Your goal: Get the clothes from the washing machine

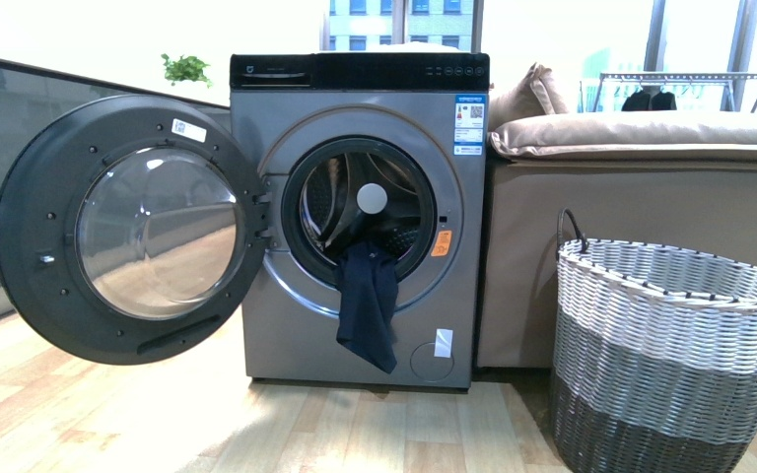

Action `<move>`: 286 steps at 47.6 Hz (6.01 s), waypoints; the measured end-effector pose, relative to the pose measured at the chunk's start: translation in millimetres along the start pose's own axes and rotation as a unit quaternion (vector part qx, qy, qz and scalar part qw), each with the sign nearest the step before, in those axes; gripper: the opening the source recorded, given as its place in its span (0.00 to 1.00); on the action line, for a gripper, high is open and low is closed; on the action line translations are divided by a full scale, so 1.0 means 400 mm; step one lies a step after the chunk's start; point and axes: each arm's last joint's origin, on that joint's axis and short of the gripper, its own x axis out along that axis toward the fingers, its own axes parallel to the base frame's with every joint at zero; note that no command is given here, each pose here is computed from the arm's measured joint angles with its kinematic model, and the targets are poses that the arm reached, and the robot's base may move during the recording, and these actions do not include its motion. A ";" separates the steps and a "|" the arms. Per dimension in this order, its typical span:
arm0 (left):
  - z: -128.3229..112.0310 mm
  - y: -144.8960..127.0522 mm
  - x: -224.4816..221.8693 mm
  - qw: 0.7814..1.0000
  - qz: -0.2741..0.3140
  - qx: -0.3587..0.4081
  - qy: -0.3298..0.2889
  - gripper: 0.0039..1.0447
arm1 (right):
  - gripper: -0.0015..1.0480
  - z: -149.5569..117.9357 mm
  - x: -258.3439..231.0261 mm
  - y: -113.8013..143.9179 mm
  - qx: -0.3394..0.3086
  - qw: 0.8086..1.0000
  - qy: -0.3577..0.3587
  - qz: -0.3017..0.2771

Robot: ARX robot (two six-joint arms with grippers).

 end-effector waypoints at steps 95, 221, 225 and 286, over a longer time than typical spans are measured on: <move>0.000 0.000 0.000 1.000 0.000 0.000 0.001 0.94 | 0.93 0.000 0.000 0.000 0.000 1.000 0.000 -0.001; 0.062 -0.021 0.070 0.987 -0.151 -0.055 -0.019 0.94 | 0.93 0.000 0.000 0.000 0.000 1.000 0.000 0.000; 0.078 -0.034 0.107 0.986 -0.158 -0.048 -0.024 0.94 | 0.93 0.000 0.000 0.000 0.000 1.000 0.000 0.000; 0.062 -0.317 0.648 0.981 -0.186 0.032 0.051 0.94 | 0.93 0.000 0.000 0.000 0.000 1.000 0.000 0.000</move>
